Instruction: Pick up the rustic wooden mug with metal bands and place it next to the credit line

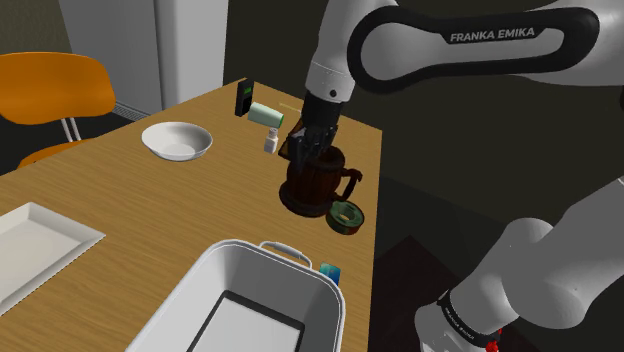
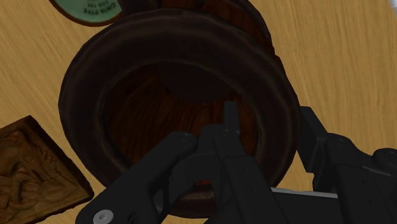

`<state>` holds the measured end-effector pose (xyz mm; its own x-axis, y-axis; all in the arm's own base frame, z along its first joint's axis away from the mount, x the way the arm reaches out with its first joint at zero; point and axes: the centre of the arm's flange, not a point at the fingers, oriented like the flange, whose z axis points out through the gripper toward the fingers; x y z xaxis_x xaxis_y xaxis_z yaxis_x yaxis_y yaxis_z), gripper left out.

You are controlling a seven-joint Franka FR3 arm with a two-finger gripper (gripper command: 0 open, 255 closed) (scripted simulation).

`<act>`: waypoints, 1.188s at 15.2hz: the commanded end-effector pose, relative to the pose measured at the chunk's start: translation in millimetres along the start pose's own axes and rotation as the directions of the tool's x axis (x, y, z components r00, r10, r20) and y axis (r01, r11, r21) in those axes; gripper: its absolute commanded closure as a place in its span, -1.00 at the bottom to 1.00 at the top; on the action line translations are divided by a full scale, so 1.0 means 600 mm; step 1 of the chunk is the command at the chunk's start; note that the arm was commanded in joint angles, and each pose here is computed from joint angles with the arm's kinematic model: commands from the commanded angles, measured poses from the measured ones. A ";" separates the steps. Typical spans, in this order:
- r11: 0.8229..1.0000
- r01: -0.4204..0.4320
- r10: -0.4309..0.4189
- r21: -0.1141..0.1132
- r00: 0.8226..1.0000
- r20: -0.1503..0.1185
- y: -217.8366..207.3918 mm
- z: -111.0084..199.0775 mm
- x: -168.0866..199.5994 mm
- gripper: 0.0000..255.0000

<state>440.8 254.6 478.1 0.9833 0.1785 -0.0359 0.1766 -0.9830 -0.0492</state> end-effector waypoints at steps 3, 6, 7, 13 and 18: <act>1.000 0.000 0.000 0.001 1.000 -0.003 0.002 0.034 0.001 1.00; 1.000 0.000 0.000 0.001 1.000 -0.003 0.003 0.060 0.002 1.00; 1.000 0.000 0.000 0.001 1.000 -0.003 0.004 0.069 0.002 1.00; 1.000 0.000 0.000 0.001 1.000 -0.003 0.006 0.122 0.004 1.00; 1.000 0.000 0.000 0.001 1.000 -0.003 0.008 0.157 0.005 1.00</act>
<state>441.8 261.3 403.2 0.9817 0.1892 0.0223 0.1902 -0.9797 -0.0631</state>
